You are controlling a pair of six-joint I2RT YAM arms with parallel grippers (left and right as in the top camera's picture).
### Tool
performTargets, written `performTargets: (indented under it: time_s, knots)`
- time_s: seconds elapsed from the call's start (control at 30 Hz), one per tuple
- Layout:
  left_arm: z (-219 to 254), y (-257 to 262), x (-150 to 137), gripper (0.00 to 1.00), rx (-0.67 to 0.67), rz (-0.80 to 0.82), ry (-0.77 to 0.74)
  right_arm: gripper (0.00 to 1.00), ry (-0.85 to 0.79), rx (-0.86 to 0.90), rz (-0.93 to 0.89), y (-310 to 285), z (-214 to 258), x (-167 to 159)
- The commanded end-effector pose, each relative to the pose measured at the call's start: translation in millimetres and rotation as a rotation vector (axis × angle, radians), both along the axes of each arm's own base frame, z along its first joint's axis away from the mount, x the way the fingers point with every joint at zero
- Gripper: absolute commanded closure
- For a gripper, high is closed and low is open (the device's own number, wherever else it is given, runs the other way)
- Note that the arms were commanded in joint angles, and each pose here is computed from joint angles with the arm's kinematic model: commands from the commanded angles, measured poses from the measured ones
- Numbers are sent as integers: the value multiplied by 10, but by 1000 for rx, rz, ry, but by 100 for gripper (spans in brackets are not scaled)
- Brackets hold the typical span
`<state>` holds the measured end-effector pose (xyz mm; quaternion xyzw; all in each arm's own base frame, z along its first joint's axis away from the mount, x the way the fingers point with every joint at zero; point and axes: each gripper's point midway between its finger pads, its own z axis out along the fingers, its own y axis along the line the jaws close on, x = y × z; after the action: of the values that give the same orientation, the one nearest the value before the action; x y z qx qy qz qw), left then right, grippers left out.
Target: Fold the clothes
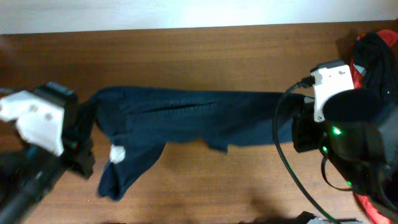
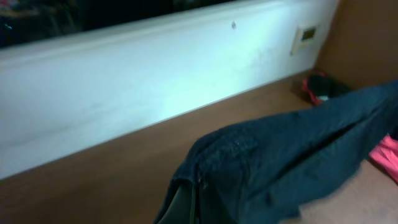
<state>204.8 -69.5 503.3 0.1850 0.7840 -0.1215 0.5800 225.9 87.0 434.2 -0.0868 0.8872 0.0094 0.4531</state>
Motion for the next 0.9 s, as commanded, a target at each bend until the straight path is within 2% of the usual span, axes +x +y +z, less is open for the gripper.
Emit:
performTargets:
  time_s: [0.0,0.03,0.23,0.4,0.5,0.63,0.7,0.8,0.83,0.87]
  knots:
    - [89,259,26,100,-14,171,-12,96,11,39,54,81,27,-48]
    - [58,306,84,100,-7,199,2,96,14,37,54,96,17,-29]
    - [-427,400,915,100,23,251,205,95,84,-45,27,372,-254,413]
    - [-965,517,1894,100,66,307,315,95,100,-186,-81,484,-585,1080]
    - [-1425,613,2416,100,103,353,386,95,133,-218,-142,483,-908,1591]
    - [-1835,784,2912,99,155,436,403,77,127,-244,-192,405,-1280,2249]
    - [-1913,857,2991,90,178,473,405,69,139,-236,-210,332,-1401,2398]
    - [-1857,909,2918,78,194,500,405,62,186,-203,-203,229,-1481,2398]
    - [-1805,909,2870,67,193,500,400,58,200,-186,-193,210,-1479,2369]
    - [-1754,908,2813,46,192,500,398,56,219,-170,-184,190,-1487,2333]
